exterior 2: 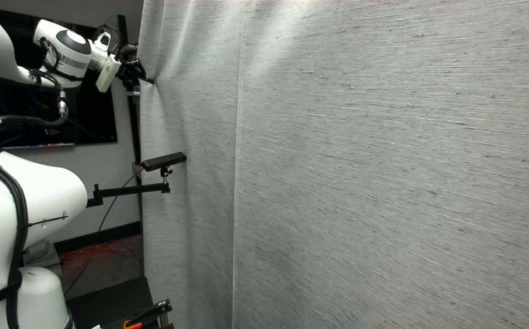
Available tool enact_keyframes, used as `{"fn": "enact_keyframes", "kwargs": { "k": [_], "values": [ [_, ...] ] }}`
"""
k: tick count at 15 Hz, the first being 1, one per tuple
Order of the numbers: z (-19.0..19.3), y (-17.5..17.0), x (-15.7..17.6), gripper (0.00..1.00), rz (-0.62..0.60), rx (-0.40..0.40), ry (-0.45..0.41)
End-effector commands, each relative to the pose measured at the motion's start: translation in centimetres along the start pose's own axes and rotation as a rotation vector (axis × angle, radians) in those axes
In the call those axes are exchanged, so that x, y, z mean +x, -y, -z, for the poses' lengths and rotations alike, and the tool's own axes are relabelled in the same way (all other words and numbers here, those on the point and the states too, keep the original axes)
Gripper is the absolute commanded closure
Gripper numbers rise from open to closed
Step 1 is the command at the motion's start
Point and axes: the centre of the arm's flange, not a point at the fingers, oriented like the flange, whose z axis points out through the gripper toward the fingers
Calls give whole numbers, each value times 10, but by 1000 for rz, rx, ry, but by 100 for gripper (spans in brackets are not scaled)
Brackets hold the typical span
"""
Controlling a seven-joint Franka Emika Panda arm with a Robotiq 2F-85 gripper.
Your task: Pull the curtain to the left, then to the right, then to the left fully
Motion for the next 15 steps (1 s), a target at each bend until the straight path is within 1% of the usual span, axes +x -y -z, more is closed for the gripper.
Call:
{"fn": "enact_keyframes", "kwargs": {
  "k": [1,6,9,15],
  "values": [
    [19,75,-5,100,59,-5,31],
    [28,81,1,100,53,-5,54],
    [32,83,4,100,35,-13,73],
    [39,88,15,100,-23,-3,99]
  ]
}}
